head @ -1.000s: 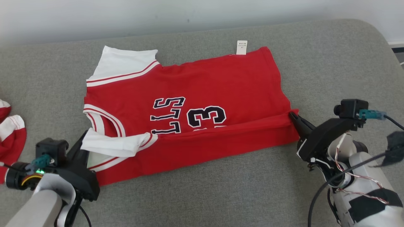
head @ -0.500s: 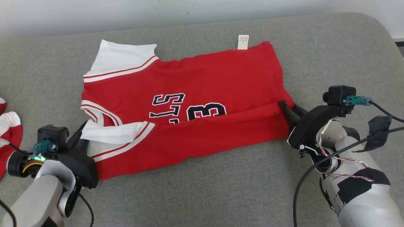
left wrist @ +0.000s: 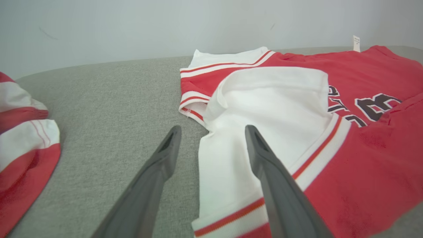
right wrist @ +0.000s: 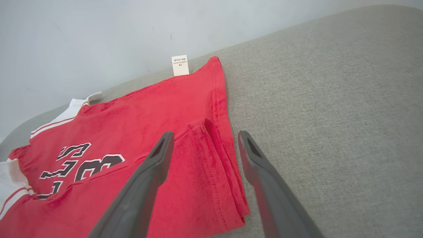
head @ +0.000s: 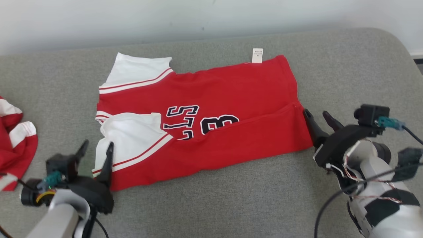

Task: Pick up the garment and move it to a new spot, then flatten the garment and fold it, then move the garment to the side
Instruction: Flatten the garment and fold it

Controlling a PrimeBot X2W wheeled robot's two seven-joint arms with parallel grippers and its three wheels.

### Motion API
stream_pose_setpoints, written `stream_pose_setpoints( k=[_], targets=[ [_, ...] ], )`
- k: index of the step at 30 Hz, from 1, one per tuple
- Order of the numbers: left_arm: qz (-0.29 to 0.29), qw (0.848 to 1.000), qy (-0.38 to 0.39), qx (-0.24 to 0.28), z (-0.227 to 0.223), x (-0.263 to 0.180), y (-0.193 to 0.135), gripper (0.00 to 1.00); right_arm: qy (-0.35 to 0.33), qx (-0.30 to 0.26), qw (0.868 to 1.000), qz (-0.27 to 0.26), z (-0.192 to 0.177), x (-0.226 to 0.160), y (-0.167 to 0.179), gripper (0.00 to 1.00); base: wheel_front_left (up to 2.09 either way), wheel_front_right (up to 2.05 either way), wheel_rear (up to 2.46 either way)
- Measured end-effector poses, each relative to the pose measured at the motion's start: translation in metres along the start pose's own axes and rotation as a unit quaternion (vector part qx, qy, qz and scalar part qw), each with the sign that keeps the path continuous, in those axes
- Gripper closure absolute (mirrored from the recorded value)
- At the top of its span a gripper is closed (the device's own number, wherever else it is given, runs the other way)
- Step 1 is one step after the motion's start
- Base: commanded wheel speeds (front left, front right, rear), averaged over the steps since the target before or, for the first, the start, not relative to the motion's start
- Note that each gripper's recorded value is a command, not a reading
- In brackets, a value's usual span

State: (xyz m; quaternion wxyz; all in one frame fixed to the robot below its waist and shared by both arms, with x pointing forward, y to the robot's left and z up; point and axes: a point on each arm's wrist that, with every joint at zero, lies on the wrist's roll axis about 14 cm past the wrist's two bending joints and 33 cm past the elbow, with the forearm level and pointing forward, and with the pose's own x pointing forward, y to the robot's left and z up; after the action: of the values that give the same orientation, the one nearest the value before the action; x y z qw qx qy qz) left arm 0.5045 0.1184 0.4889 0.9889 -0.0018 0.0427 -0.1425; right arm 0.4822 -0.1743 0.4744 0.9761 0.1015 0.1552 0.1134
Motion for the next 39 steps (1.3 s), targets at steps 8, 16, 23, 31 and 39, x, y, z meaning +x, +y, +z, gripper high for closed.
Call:
stream_pose_setpoints(
  k=[8,16,23,31,39],
  targets=[
    [0.023,0.999,-0.017,-0.025,0.002,-0.03,-0.003,0.0,-0.005,-0.023,1.0,0.0,-0.01,-0.02,-0.005,0.0,0.0,0.0,0.0],
    [0.044,0.998,-0.009,-0.049,-0.012,-0.052,-0.004,0.0,0.014,-0.037,0.999,-0.003,-0.03,-0.031,-0.006,0.0,0.0,0.0,0.0],
    [0.054,0.997,0.005,-0.054,-0.024,-0.056,0.0,0.0,0.036,-0.047,0.998,-0.005,-0.045,-0.028,-0.004,0.0,0.0,0.0,0.0],
    [0.059,0.996,0.027,-0.061,-0.041,-0.053,0.004,0.0,0.044,-0.046,0.998,-0.004,-0.05,-0.016,0.0,0.0,0.0,0.0,0.0],
    [0.051,0.995,0.052,-0.07,-0.058,-0.048,0.0,0.0,0.065,-0.066,0.996,-0.005,-0.062,-0.009,-0.002,0.0,0.0,0.0,0.0]
  ],
)
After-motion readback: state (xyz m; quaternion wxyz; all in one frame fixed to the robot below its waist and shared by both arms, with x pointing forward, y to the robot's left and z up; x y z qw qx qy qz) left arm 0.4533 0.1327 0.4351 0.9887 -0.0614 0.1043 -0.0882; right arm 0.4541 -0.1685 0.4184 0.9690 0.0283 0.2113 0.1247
